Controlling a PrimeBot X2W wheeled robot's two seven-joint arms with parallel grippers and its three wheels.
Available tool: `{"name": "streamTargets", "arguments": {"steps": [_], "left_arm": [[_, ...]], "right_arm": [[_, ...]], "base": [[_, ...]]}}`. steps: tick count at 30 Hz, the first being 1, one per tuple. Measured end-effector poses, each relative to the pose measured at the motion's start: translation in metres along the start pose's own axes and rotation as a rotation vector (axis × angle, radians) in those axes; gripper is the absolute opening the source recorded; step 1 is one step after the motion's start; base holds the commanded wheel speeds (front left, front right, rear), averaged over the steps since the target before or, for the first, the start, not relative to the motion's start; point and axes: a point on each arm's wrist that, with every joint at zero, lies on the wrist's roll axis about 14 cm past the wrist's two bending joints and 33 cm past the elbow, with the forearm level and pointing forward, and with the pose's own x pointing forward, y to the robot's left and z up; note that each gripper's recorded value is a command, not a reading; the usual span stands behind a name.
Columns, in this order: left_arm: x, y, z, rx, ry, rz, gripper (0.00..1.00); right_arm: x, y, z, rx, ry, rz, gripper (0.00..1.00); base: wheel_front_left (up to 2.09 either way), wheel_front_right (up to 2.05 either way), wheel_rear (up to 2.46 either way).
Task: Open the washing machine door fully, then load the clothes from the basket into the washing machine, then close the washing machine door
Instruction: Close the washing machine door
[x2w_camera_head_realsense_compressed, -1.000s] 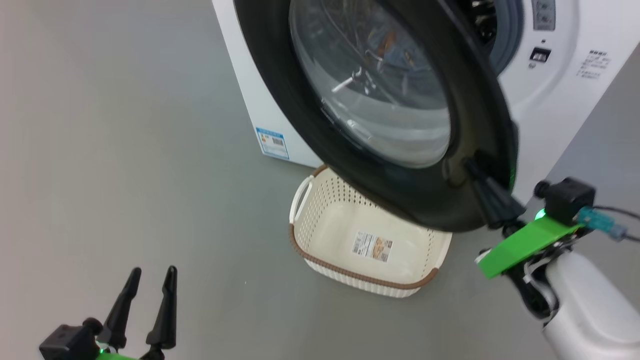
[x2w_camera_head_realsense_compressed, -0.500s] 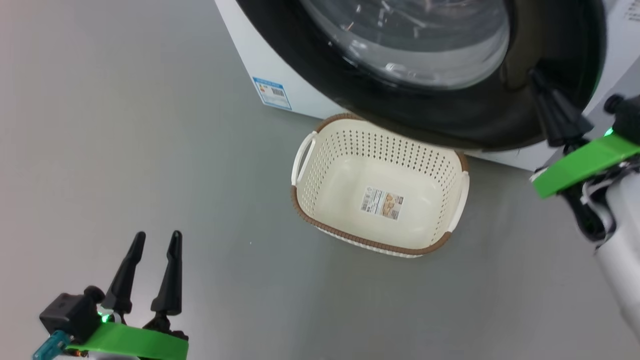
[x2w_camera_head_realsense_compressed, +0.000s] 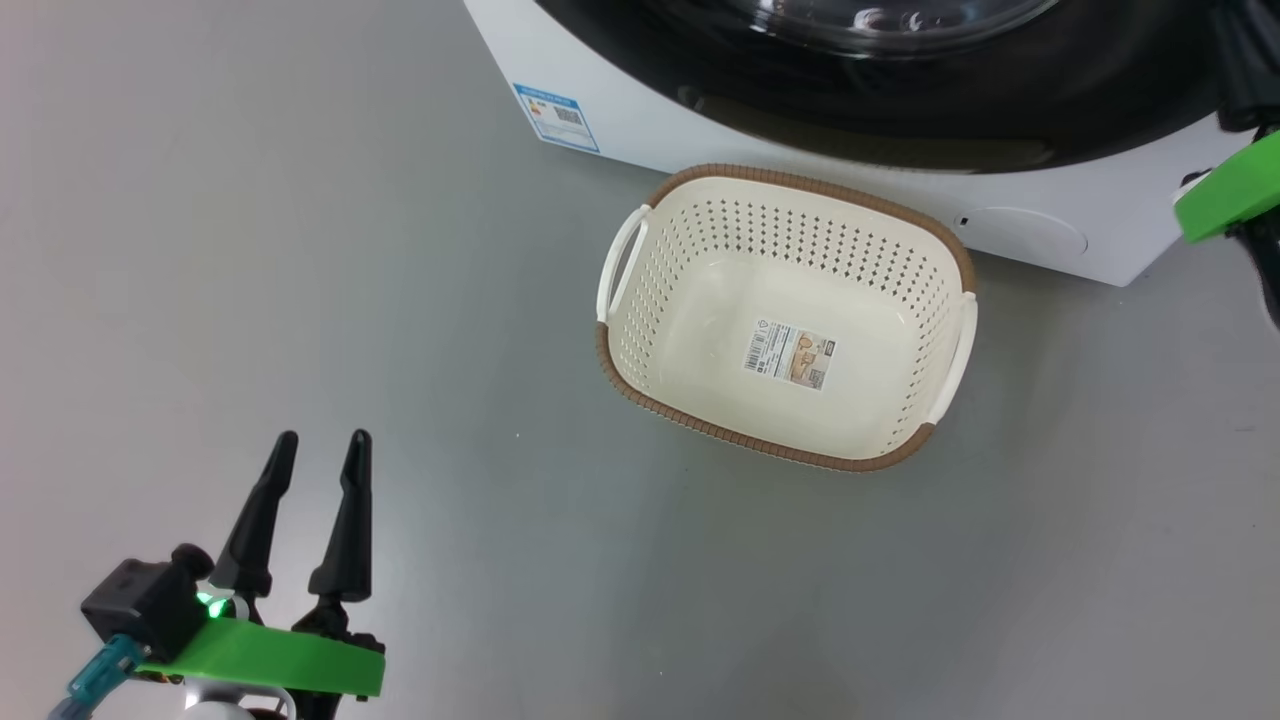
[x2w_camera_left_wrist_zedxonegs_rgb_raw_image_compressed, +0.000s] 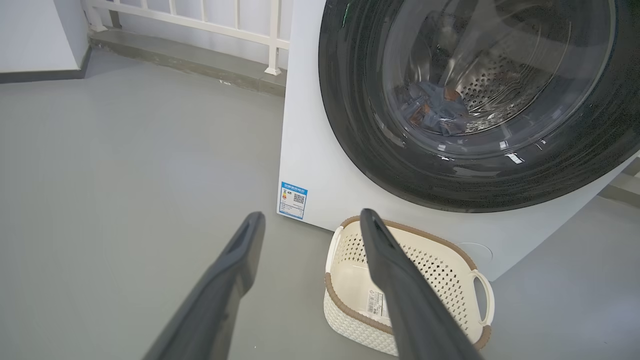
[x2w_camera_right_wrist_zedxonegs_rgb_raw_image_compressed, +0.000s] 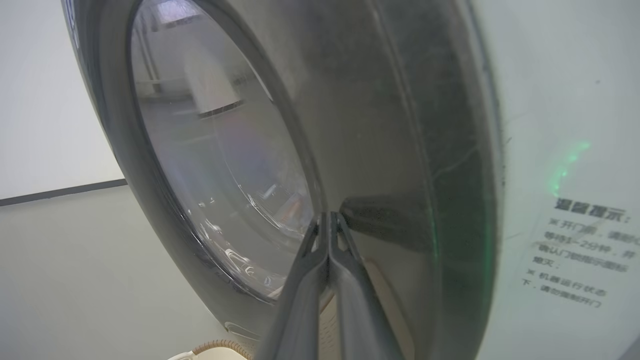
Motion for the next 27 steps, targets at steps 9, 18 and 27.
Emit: {"name": "streamTargets", "arguments": {"steps": [9, 18, 27], "left_arm": [[0.002, 0.002, -0.001, -0.006, 0.001, 0.012, 1.0], [0.002, -0.002, 0.006, -0.013, -0.024, -0.004, 1.0], [-0.002, -0.006, 0.017, -0.015, -0.054, -0.023, 1.0]], "right_arm": [[0.012, -0.015, 0.001, 0.0, -0.002, -0.046, 0.0], [0.009, -0.016, 0.016, -0.002, -0.022, -0.064, 0.0], [-0.006, -0.011, 0.034, -0.024, -0.044, -0.064, 0.24]], "base": [[0.0, 0.0, 0.0], [0.0, 0.0, 0.0], [0.0, 0.0, 0.0]]}}
